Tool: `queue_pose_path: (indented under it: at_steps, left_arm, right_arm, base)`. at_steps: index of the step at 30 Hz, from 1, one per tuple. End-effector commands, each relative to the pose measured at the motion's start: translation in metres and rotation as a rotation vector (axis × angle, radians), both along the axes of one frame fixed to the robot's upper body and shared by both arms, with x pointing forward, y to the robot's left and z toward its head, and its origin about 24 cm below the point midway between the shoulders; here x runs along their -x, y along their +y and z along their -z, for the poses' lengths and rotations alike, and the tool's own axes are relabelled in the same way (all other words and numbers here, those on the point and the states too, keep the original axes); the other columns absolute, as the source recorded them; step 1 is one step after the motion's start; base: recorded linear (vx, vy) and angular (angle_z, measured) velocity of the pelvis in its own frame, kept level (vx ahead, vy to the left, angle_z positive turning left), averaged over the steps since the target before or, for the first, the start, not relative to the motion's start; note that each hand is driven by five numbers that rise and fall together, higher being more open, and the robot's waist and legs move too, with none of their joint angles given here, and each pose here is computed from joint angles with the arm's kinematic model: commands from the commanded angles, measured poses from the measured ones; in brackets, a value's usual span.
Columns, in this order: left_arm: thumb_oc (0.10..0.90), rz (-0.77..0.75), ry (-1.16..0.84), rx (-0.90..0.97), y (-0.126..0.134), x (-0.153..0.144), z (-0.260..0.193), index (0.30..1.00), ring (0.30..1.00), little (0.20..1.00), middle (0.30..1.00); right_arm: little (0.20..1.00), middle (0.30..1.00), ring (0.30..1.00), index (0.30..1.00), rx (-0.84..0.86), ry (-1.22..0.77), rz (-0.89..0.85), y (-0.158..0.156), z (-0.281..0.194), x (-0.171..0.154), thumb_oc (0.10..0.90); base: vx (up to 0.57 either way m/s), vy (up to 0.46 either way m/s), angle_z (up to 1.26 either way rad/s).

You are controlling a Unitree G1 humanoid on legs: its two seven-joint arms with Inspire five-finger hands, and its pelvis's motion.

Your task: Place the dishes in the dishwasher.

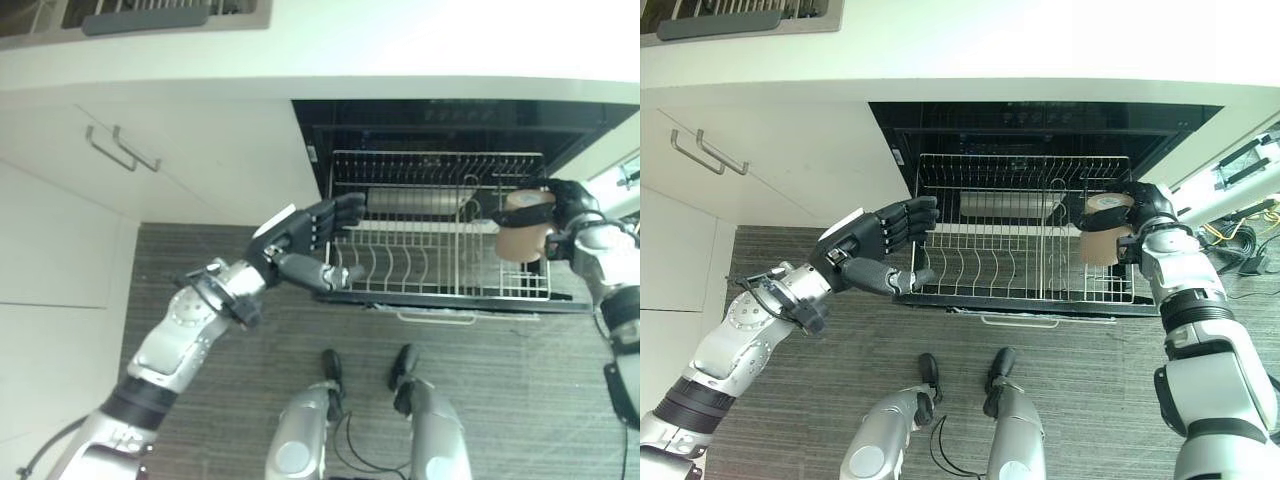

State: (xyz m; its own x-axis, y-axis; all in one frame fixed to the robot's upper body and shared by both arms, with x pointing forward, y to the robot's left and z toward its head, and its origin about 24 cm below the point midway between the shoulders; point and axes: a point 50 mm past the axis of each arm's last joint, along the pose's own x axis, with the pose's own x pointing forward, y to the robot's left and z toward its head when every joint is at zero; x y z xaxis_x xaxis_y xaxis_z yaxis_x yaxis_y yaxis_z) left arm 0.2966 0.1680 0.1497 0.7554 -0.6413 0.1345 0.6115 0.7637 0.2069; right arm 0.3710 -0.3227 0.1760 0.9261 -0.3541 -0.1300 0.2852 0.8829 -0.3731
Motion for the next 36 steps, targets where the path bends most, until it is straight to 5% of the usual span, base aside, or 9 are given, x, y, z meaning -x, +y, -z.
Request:
queue_pose_path:
  at_steps: [1,9,36]
  left_arm:
    - [0.8,0.125,-0.227,0.11,-0.019,0.017,-0.044,0.9,0.9,0.9,0.9]
    - [0.8,0.128,-0.229,0.112,-0.02,0.02,-0.042,0.9,0.9,0.9,0.9]
    - [0.8,0.013,-0.26,0.147,-0.001,0.035,-0.029,0.9,0.9,0.9,0.9]
  right_arm:
    - [0.9,0.9,0.9,0.9,-0.003,-0.168,0.011,-0.006,-0.05,-0.002,0.8]
    - [0.9,0.9,0.9,0.9,-0.23,-0.196,-0.08,0.007,-0.04,-0.004,0.8]
    - [0.9,0.9,0.9,0.9,0.111,-0.51,-0.098,0.005,-0.118,0.035,0.8]
  base:
    - [0.0,0.0,0.0]
    - [0.0,0.0,0.0]
    - [0.0,0.003,0.01]
